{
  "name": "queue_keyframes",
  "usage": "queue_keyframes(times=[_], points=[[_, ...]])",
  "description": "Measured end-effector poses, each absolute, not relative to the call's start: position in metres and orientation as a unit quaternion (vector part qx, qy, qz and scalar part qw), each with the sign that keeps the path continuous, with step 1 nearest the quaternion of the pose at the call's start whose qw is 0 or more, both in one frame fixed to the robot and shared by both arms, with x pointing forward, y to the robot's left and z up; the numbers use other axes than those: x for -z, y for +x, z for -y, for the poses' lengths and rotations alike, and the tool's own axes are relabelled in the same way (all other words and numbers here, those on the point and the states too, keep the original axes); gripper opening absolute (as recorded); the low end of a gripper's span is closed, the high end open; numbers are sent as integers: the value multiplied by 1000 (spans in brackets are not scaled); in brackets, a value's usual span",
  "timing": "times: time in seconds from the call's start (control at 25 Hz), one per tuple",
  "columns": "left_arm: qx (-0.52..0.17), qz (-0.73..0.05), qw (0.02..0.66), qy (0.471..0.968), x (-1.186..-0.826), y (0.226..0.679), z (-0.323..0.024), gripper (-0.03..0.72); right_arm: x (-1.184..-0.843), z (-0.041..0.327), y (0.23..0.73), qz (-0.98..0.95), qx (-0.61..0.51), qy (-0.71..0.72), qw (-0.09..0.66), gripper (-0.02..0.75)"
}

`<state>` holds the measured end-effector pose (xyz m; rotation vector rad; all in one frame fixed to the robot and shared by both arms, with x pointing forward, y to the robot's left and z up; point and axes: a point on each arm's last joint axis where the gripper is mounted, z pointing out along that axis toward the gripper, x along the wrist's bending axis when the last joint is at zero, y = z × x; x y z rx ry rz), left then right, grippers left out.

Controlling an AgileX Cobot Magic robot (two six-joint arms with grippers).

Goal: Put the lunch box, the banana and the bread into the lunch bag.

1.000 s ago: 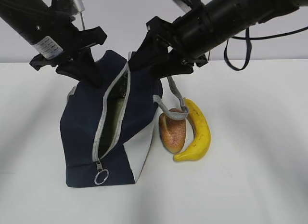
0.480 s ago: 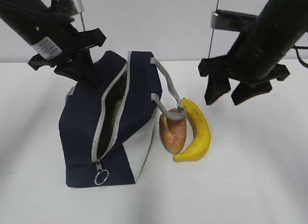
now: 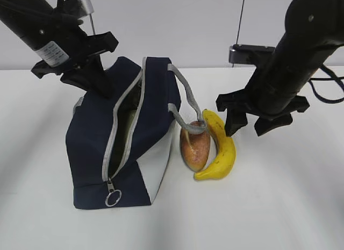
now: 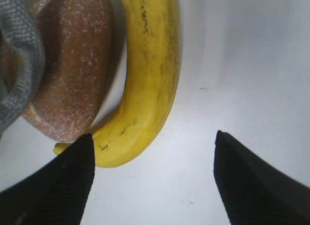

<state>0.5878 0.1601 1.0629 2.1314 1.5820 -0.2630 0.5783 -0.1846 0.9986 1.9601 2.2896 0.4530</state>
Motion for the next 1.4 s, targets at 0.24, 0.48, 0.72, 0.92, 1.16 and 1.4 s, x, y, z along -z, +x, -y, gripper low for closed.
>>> queue_keyframes(times=[0.24, 0.48, 0.72, 0.92, 1.16, 1.4], points=[[96, -577, 235, 777, -1063, 588, -160, -3, -959, 181, 591, -752, -121, 647, 31, 573], [95, -577, 235, 777, -1063, 588, -160, -3, -936, 177, 605, -754, -104, 649, 22, 563], [94, -576, 234, 777, -1063, 588, -160, -3, -927, 172, 620, -754, -107, 648, 25, 528], [93, -576, 233, 778, -1063, 588, -161, -3, -919, 169, 628, -754, -108, 648, 25, 460], [93, -576, 233, 778, -1063, 588, -161, -3, -912, 168, 632, -754, -103, 649, 22, 328], [93, -576, 233, 778, -1063, 588, -161, -3, -922, 171, 636, -764, -79, 639, 31, 312]])
